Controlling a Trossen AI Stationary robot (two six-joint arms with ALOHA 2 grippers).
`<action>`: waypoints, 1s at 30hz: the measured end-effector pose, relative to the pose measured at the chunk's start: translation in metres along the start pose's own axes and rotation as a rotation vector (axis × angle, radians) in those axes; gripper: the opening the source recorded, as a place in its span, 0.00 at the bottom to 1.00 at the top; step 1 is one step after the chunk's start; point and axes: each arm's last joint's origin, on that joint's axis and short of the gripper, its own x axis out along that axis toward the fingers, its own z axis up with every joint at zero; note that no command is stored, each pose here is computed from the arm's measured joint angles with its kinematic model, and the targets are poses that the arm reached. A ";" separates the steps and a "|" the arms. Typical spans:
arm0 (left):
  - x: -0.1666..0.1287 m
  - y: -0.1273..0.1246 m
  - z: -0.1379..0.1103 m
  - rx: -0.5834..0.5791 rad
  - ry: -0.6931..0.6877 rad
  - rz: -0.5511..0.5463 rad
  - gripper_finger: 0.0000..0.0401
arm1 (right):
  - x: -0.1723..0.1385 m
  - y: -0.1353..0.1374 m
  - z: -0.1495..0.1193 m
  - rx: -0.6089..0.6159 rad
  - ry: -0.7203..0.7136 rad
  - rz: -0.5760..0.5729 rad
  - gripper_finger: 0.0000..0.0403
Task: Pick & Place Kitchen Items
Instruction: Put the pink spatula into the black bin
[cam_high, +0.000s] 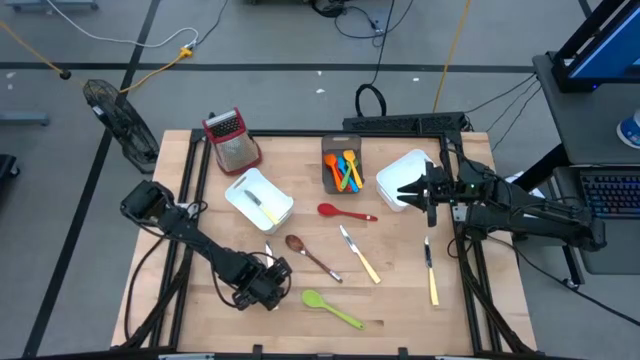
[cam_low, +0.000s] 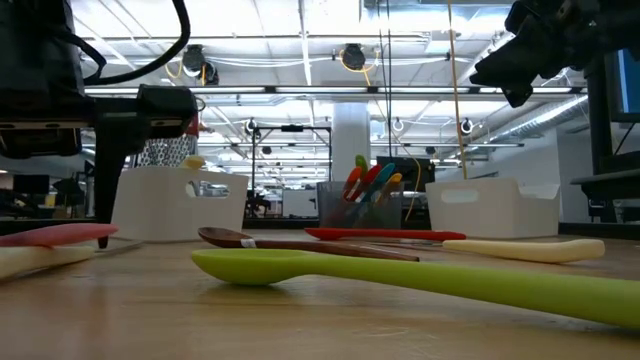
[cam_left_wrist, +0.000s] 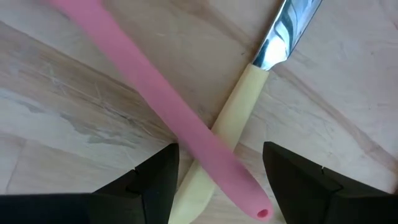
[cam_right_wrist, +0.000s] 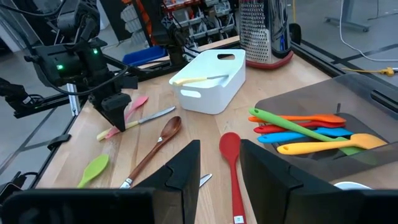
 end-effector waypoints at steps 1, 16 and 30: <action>0.000 0.000 0.000 0.002 0.000 0.001 0.60 | 0.000 0.000 0.000 0.000 0.000 0.000 0.26; 0.000 0.001 0.002 0.022 -0.020 0.020 0.47 | 0.000 0.000 0.000 0.000 0.000 -0.001 0.26; -0.001 0.002 0.003 0.057 -0.036 0.024 0.12 | 0.000 0.000 0.000 0.019 0.000 -0.001 0.26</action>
